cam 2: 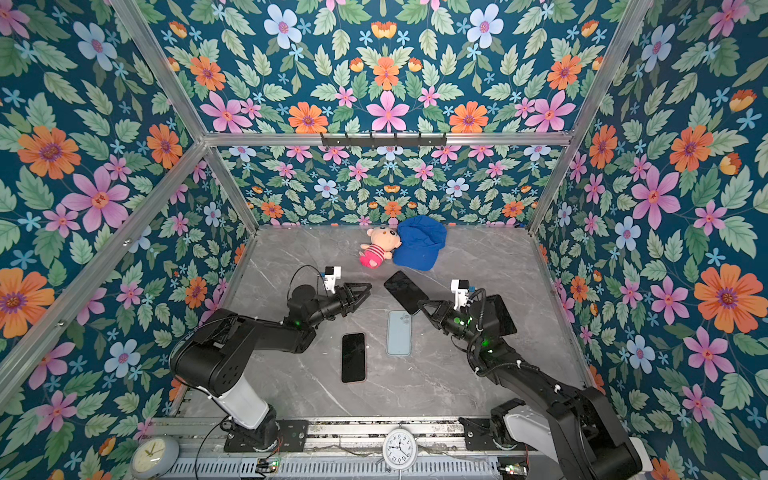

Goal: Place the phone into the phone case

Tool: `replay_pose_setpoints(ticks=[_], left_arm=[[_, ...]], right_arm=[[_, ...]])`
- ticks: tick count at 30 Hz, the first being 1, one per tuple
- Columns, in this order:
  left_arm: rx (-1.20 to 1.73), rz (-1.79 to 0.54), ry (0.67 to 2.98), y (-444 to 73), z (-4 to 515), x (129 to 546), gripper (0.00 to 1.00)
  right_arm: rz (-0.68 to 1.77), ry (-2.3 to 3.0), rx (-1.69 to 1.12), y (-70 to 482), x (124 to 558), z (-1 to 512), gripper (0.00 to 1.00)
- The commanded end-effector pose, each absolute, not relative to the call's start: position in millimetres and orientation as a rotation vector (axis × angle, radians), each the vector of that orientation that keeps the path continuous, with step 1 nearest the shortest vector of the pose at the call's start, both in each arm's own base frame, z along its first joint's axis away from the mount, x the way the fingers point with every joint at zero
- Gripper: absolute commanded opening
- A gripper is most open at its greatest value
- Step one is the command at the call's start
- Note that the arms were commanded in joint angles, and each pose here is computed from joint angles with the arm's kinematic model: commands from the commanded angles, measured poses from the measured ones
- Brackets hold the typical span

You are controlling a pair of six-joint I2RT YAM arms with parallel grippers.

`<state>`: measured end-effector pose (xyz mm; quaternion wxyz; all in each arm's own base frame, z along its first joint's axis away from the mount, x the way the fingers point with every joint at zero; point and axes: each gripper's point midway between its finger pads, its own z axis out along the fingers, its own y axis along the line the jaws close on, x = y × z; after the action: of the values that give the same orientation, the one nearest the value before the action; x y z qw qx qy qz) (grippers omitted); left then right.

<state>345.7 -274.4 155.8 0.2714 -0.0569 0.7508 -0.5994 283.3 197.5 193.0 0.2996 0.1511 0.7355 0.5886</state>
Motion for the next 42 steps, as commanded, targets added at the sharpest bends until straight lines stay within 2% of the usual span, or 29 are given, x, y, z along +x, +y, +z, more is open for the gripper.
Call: replay_pose_setpoints(ticks=[1, 5, 10, 19, 27, 30, 42], left_arm=[[0.131, -1.241, 2.384, -272.2, 89.5, 328.4, 0.54], [0.460, -0.920, 2.496, -284.8, 85.9, 321.8, 0.53], [0.807, -0.631, 2.565, -306.5, 72.9, 316.9, 0.55], [1.000, -0.555, 2.571, -329.2, 61.7, 321.1, 0.62], [1.165, -0.472, 2.561, -355.0, 41.4, 319.2, 0.60], [1.110, -0.485, 2.532, -363.4, 40.9, 331.6, 0.56], [1.015, -0.385, 2.567, -355.2, 28.8, 343.9, 0.26]], right_arm=[[1.518, 2.007, 0.420, 182.6, 279.7, 184.2, 0.00], [1.485, 2.005, 0.470, 161.2, 274.4, 176.3, 0.00], [1.475, 2.007, 0.473, 149.7, 275.0, 178.7, 0.00], [1.454, 1.999, 0.504, 132.6, 274.2, 176.9, 0.00], [1.439, 2.004, 0.506, 129.1, 269.6, 171.6, 0.00], [1.429, 1.997, 0.516, 124.8, 267.9, 170.8, 0.00], [1.438, 2.018, 0.523, 123.0, 265.0, 166.3, 0.00]])
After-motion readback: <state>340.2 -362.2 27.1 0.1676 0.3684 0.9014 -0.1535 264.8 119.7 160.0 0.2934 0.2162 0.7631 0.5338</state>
